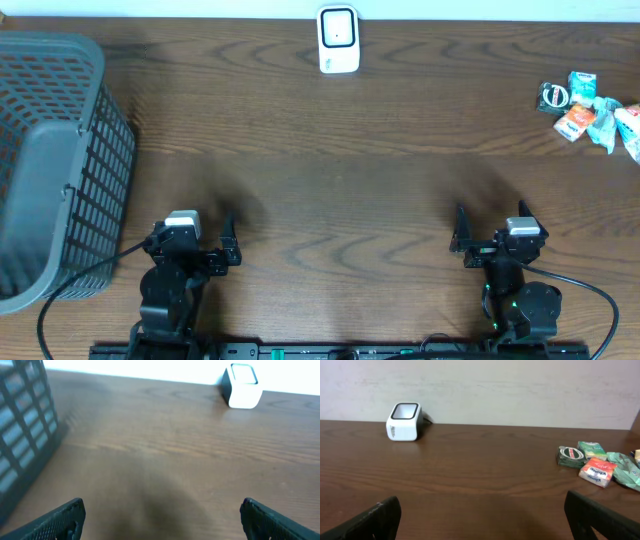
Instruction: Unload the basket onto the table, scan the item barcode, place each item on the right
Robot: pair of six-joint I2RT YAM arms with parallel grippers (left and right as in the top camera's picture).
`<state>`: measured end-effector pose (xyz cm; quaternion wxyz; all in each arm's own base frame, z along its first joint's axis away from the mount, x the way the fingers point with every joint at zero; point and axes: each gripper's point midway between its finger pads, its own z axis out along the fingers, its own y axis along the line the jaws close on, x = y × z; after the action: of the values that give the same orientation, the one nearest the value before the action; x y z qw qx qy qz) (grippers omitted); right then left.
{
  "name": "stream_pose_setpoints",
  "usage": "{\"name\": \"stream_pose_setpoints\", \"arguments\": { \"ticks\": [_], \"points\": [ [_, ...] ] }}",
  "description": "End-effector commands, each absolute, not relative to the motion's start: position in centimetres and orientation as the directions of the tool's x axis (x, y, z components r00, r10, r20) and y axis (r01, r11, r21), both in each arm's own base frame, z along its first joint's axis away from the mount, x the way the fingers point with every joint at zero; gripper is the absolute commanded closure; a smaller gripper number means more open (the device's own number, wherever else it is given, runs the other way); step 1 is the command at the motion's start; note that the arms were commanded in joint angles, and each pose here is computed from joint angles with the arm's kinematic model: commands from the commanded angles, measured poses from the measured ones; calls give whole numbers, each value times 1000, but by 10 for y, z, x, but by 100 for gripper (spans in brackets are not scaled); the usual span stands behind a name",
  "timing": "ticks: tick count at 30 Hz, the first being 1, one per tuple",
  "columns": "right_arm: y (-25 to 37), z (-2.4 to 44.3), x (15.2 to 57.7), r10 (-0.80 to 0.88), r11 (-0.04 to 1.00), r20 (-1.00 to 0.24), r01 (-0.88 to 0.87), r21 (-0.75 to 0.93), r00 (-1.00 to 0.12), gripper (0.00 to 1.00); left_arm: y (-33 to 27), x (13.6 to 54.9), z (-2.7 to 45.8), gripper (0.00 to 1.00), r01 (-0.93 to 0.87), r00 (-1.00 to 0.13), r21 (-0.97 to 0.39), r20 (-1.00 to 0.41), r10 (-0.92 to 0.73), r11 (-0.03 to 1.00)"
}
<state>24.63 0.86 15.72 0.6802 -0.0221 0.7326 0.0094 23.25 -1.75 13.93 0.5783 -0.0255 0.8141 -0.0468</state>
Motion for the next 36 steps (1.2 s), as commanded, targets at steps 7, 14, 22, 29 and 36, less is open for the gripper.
{"name": "stream_pose_setpoints", "arguments": {
  "ticks": [7,14,22,29,36],
  "points": [
    [7,157,246,-13,999,-997,-37,-10,-74,1,-14,240,163,2,61,-110,-10,-994,-3,998],
    [7,157,246,-13,999,-997,-37,-11,-74,1,-19,246,174,2,90,2,29,-1000,29,995],
    [7,157,246,-13,999,-997,-37,-10,-74,1,-9,244,142,2,71,-128,40,-991,49,997],
    [7,157,246,-13,999,-997,-37,-11,-74,1,-8,244,140,2,68,-139,38,-989,48,997],
    [7,157,246,-13,999,-997,-37,-10,-74,1,-9,244,139,2,68,-142,35,-989,44,997]
  ]
}}
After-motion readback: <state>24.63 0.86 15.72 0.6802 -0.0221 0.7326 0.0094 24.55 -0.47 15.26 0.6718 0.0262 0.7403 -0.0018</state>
